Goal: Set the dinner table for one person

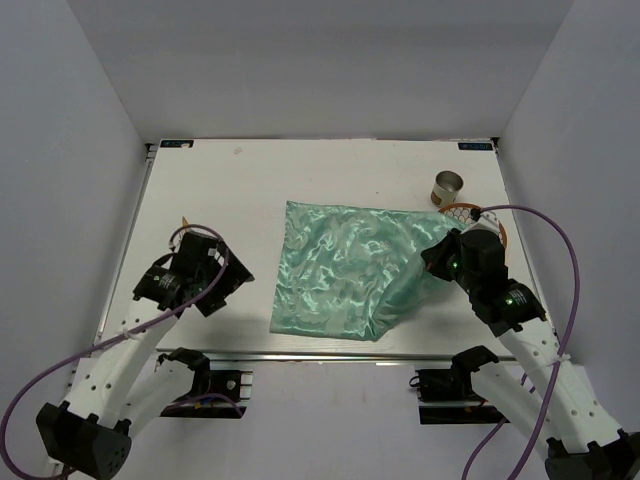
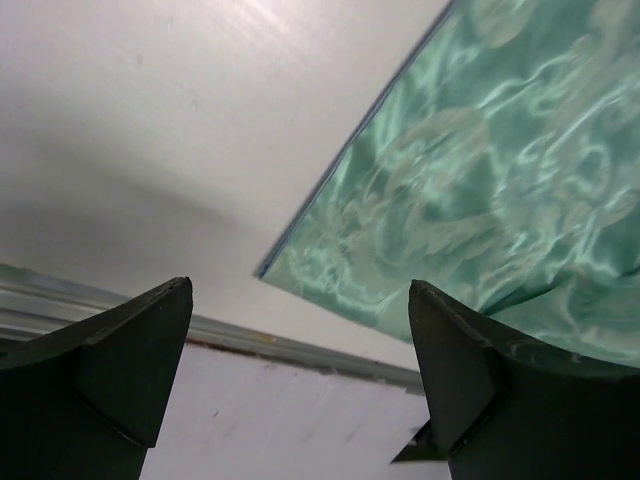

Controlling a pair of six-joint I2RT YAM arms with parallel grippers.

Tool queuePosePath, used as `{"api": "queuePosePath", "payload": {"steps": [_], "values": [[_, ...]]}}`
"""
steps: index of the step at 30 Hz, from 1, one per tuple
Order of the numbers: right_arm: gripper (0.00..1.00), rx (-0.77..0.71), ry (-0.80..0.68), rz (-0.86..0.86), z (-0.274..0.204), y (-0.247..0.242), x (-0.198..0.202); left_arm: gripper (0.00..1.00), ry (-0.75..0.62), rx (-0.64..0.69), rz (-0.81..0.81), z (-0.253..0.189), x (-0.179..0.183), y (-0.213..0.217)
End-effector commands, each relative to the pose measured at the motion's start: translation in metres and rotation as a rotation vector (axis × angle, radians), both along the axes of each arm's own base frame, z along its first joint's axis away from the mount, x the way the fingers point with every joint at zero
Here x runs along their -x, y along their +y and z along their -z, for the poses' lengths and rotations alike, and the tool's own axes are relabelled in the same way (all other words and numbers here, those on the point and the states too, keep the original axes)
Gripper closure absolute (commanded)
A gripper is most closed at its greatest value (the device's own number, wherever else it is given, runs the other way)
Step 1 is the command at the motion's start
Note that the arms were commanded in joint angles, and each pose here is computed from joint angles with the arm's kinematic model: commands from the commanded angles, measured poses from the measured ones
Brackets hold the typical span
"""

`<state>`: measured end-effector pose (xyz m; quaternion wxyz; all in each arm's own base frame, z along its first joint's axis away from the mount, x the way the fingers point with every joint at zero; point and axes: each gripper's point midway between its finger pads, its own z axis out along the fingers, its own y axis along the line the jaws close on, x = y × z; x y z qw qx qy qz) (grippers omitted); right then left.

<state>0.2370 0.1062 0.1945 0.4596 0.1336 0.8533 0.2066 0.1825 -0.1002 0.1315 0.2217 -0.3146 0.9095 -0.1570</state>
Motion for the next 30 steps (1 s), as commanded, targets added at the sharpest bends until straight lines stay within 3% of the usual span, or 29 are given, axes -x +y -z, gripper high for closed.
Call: {"api": "queuePosePath", "payload": {"steps": [1, 5, 9, 13, 16, 21, 25, 30], "values": [[1.00, 0.014, -0.061, 0.016, -0.017, -0.005, -0.005, 0.02, -0.162, -0.085, -0.037, -0.041, -0.015, 0.022], [1.00, 0.015, -0.071, 0.026, -0.020, -0.008, -0.003, 0.02, -0.205, 0.007, -0.032, -0.053, -0.018, 0.008], [1.00, 0.008, -0.069, 0.023, -0.018, -0.008, 0.000, 0.02, -0.044, 0.062, -0.032, -0.014, -0.013, -0.012], [1.00, 0.006, -0.067, 0.029, -0.016, -0.008, -0.001, 0.02, 0.097, 0.220, 0.020, 0.027, -0.008, -0.068], [1.00, 0.013, -0.073, 0.047, -0.019, -0.012, -0.002, 0.02, 0.156, 0.155, 0.032, 0.037, 0.005, -0.090], [1.00, 0.024, -0.073, 0.039, -0.021, -0.011, -0.002, 0.02, 0.159, 0.115, -0.031, 0.040, 0.021, -0.090], [1.00, 0.014, -0.081, 0.035, -0.021, -0.010, -0.001, 0.03, 0.229, 0.070, -0.048, 0.079, 0.044, -0.086], [1.00, 0.001, -0.076, 0.013, -0.016, -0.006, 0.002, 0.02, 0.207, 0.009, -0.085, 0.085, 0.036, -0.085]]}}
